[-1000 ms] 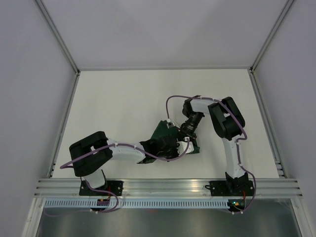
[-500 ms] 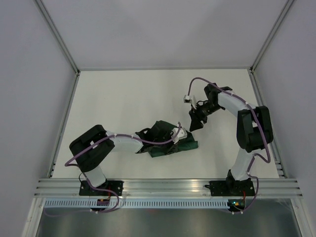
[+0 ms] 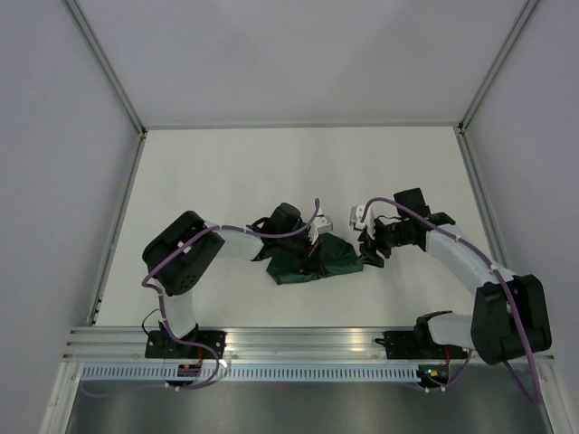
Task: Fold the napkin, place the utensils inside, and roll it up
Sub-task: Roll the napkin with the utensil
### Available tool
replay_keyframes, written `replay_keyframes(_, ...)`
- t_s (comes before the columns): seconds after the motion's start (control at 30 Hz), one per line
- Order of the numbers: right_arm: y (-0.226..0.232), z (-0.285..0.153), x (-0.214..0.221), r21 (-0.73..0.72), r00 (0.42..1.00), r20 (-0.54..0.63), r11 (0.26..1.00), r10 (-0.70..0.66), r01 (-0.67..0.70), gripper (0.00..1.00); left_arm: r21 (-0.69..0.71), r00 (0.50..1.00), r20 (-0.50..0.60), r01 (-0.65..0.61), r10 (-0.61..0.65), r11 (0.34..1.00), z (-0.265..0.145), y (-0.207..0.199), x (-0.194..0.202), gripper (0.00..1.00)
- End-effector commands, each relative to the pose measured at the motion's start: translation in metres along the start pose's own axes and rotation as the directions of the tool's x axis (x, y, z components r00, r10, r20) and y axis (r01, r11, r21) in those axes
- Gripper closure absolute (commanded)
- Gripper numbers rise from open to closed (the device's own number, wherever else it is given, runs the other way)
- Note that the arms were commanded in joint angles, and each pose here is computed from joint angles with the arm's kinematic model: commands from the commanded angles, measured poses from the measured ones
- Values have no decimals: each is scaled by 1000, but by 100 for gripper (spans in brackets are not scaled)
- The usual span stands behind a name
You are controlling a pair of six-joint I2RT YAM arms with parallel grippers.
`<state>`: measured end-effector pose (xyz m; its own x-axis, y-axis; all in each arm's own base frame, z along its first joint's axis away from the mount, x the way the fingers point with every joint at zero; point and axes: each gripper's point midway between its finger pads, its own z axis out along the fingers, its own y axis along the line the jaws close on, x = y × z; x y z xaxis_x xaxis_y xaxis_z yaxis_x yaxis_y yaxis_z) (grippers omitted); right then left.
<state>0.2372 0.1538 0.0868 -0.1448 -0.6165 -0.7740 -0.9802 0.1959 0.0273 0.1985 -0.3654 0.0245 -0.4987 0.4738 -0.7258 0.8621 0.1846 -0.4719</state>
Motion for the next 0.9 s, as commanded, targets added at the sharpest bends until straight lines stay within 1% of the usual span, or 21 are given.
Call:
replay_keyframes(0.0,-1,15,-16,79,966,25,964,-258,255,28,74,983,-107,155,-146,985,2,-7,38,98)
replay_keyframes(0.03,8,22,-3,72,963,-2,961,-269,268,28,77,983,-107,159,-151,984,2,-6,37,98)
replay_keyframes(0.07,11,26,-1,84,959,-12,955,-284,284,27,84,981,-105,169,-160,982,1,-5,37,98)
replay_keyframes(0.1,10,30,-9,127,934,-19,925,-358,357,26,98,980,-108,177,-166,979,1,-6,38,98)
replay_keyframes(0.13,19,37,2,116,929,-33,922,-369,370,25,103,979,-108,186,-175,977,0,-6,38,98)
replay_keyframes(0.2,24,43,-3,134,903,-34,894,-428,428,24,118,977,-108,195,-183,974,0,-6,36,98)
replay_keyframes(0.27,26,48,6,136,898,-61,888,-435,440,23,127,974,-115,208,-194,970,1,-5,38,98)
replay_keyframes(0.43,34,55,10,129,885,-66,875,-462,466,23,144,967,-133,234,-215,962,3,-3,40,98)
replay_keyframes(0.53,40,61,15,110,876,-82,869,-476,482,26,163,967,-131,239,-219,957,2,-3,38,98)
replay_keyframes(0.63,46,66,22,88,858,-107,855,-502,511,32,182,968,-124,237,-217,954,0,-4,35,98)
replay_keyframes(0.67,47,67,24,80,855,-113,853,-506,515,43,184,970,-119,231,-212,955,0,-5,33,98)
replay_keyframes(0.73,51,70,30,42,850,-131,854,-510,519,59,186,974,-106,218,-201,958,-2,-5,28,98)
replay_keyframes(0.77,53,71,34,19,853,-142,860,-503,510,71,186,975,-100,213,-197,959,-3,-5,25,96)
replay_keyframes(0.87,56,73,41,-44,853,-175,870,-491,492,79,157,985,-61,166,-159,973,-8,-4,10,86)
